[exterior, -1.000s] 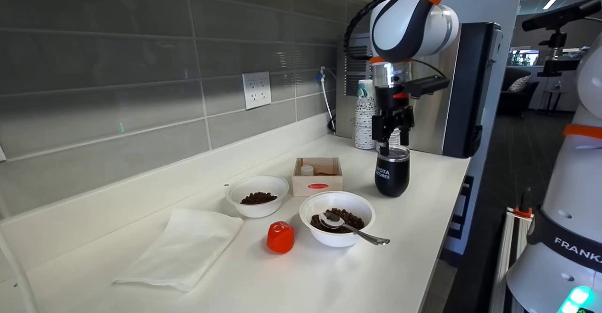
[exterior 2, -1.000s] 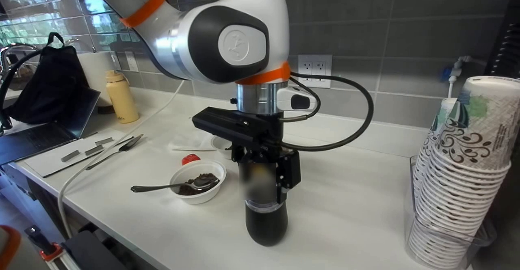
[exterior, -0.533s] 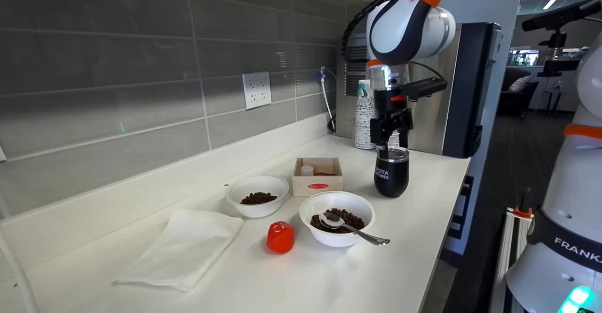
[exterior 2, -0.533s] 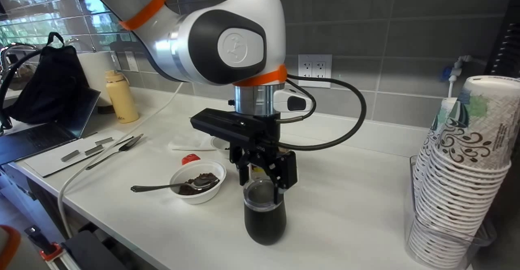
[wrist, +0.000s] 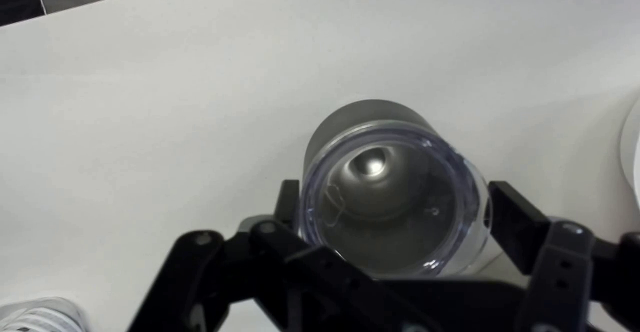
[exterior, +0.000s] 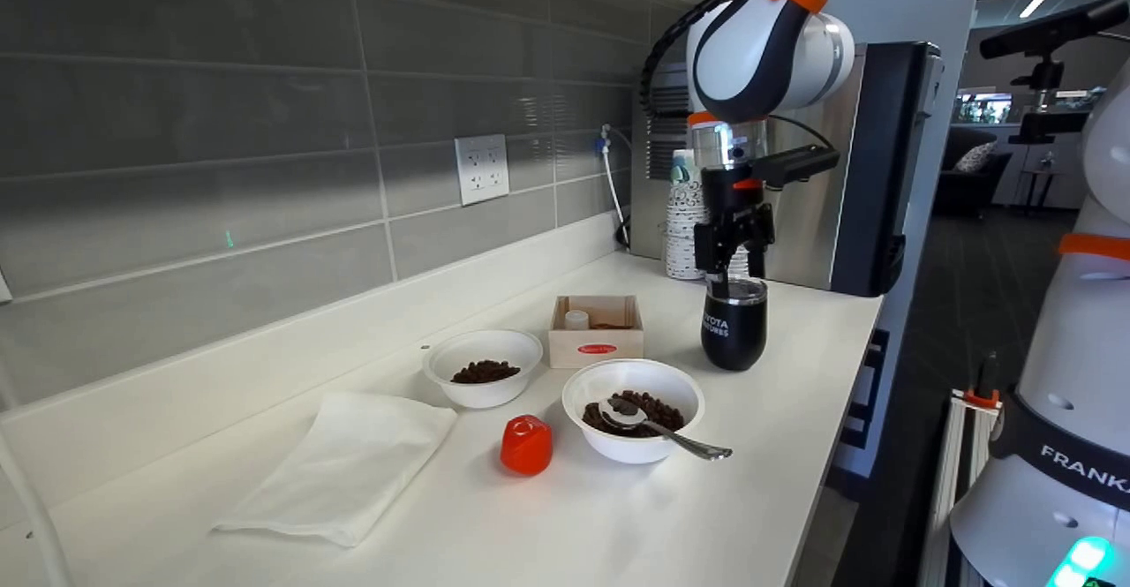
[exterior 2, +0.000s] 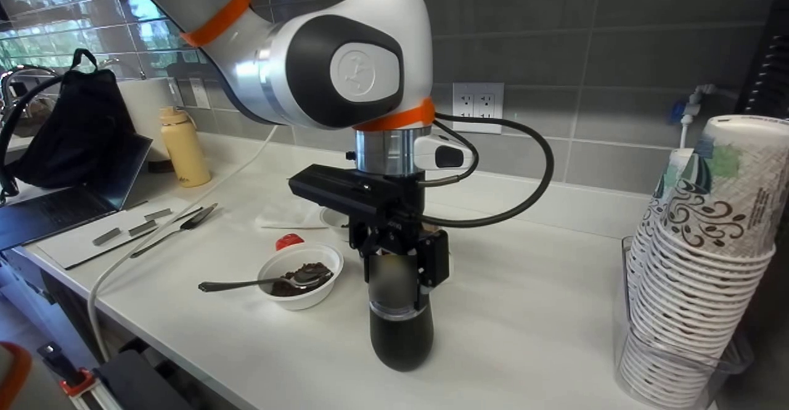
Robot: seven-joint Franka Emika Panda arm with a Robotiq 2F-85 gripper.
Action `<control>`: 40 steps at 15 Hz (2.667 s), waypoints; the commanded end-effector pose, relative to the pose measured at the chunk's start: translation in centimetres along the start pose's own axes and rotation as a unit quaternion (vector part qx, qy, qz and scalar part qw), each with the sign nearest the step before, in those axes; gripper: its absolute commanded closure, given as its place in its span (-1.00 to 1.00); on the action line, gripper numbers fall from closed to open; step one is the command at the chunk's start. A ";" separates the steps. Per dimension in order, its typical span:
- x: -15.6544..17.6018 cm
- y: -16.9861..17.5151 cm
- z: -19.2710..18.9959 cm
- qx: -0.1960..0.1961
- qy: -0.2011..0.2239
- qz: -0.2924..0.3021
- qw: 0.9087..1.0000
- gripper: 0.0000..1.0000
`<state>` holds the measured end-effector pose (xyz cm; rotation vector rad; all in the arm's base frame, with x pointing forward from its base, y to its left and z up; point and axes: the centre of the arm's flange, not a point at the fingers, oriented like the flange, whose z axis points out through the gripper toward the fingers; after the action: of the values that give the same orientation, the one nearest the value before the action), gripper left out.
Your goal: Remove the lid from the black thermos.
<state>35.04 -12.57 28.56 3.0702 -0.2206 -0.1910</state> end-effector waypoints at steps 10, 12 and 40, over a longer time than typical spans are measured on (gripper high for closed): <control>-4.9 0.0 -2.7 0.001 0.055 -0.006 0.998 -0.33; -4.2 1.3 -3.2 0.010 0.065 0.003 0.998 -0.33; 8.7 12.9 8.9 0.071 0.012 0.304 0.950 -0.33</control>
<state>38.97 -26.12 21.86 2.9853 -1.1384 -0.0302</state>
